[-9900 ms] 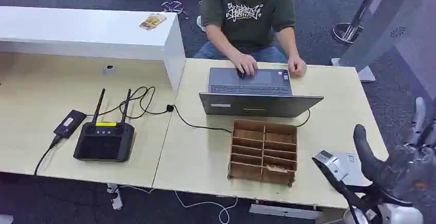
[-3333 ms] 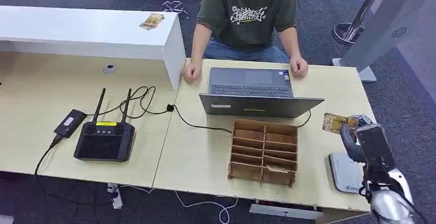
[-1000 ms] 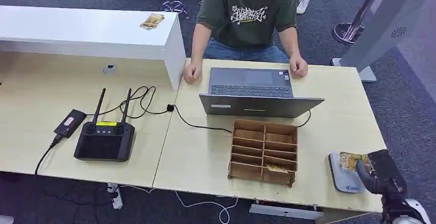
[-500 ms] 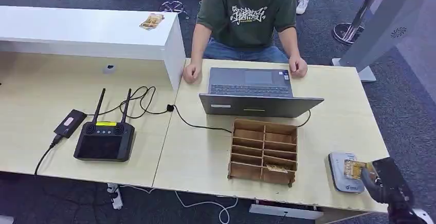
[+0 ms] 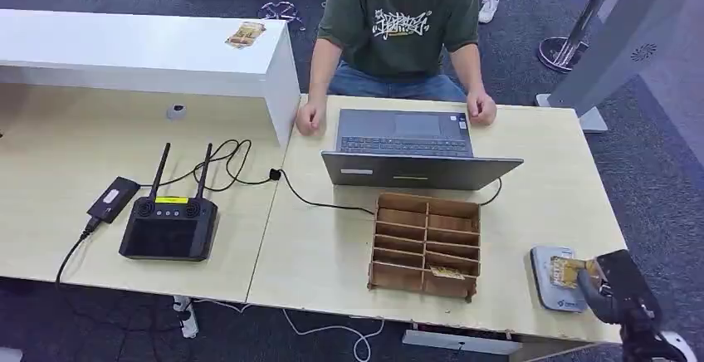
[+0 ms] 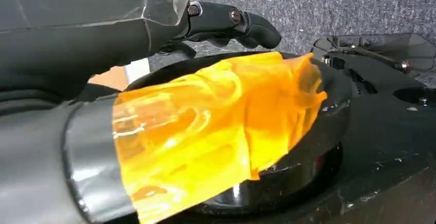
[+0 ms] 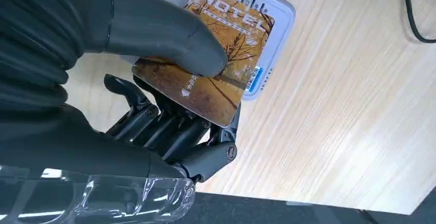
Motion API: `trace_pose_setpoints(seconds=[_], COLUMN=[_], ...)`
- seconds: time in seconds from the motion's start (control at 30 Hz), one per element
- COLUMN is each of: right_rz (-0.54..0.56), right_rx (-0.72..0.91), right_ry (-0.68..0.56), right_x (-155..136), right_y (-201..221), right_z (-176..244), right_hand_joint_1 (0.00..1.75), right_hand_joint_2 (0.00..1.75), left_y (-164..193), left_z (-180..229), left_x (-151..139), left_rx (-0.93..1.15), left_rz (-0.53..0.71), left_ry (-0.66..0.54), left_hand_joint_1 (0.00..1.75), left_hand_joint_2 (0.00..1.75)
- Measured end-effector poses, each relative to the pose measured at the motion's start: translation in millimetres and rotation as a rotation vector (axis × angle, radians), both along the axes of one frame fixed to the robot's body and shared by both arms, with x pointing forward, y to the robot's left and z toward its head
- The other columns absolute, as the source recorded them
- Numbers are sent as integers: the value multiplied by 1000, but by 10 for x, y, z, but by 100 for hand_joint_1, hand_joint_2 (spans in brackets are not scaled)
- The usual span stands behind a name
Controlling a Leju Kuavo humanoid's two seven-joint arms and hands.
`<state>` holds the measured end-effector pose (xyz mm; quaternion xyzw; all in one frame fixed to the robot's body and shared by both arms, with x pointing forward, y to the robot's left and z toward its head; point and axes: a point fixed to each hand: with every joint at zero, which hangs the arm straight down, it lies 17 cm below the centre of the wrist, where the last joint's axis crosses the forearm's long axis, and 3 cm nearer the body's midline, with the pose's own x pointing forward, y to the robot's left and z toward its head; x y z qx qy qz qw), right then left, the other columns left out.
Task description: Pass the card to the sensor for recognition and then transmit it.
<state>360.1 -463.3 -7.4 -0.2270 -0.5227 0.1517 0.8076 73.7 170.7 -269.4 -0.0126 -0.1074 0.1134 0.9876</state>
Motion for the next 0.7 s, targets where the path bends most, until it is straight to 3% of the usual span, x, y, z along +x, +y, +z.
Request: trace_pose_setpoints(seconds=[0.7], right_rz=[20], right_rx=[11], right_ry=[97], right_x=[44], right_y=[44], right_z=[-294], right_hand_joint_1=[175], right_hand_joint_2=[175], left_y=[7], left_z=[-2], left_x=[3], left_rx=[1], left_rz=[-7], left_ry=[1], left_hand_joint_1=[0], left_hand_joint_2=[0])
